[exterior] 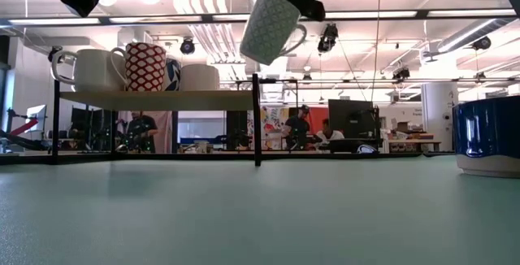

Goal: Place coffee mugs
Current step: Put the white gray patterned mug on the shelf

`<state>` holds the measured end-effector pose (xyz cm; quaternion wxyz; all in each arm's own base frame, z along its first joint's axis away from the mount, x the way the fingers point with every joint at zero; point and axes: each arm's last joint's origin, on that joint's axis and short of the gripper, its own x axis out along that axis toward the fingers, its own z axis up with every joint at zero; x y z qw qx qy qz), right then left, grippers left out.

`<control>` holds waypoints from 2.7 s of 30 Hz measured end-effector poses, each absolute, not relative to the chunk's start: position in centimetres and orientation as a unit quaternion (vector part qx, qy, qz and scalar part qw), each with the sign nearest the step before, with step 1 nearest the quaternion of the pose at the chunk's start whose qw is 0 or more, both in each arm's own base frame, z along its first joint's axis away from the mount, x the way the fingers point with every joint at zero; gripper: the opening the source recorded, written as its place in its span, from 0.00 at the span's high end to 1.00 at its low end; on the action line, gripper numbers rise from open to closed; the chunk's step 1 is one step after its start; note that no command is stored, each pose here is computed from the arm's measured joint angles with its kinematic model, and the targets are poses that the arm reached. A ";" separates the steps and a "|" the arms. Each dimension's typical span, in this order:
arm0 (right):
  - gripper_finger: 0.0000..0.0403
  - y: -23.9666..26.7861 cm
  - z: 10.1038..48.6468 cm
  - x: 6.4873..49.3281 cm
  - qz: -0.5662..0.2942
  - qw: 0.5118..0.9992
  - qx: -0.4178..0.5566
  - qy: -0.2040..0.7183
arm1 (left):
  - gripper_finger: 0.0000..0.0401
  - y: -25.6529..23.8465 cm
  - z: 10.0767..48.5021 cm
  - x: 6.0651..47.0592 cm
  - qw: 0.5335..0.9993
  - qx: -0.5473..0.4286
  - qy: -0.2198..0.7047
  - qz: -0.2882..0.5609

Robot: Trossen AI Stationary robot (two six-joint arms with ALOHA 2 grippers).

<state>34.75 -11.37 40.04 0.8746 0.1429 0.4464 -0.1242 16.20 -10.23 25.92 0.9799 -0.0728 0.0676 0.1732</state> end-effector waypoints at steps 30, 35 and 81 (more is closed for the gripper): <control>0.97 -18.7 37.7 39.0 -0.179 0.879 0.147 0.418 | 0.95 -10.2 26.0 16.2 0.979 -0.091 0.061 0.173; 0.97 -19.1 38.0 38.7 -0.185 0.879 0.143 0.415 | 0.95 -10.2 26.0 16.2 0.979 -0.090 0.061 0.173; 0.97 -5.8 28.1 46.5 -0.017 0.813 0.049 0.579 | 0.95 -9.9 25.3 16.1 0.969 -0.139 0.077 0.187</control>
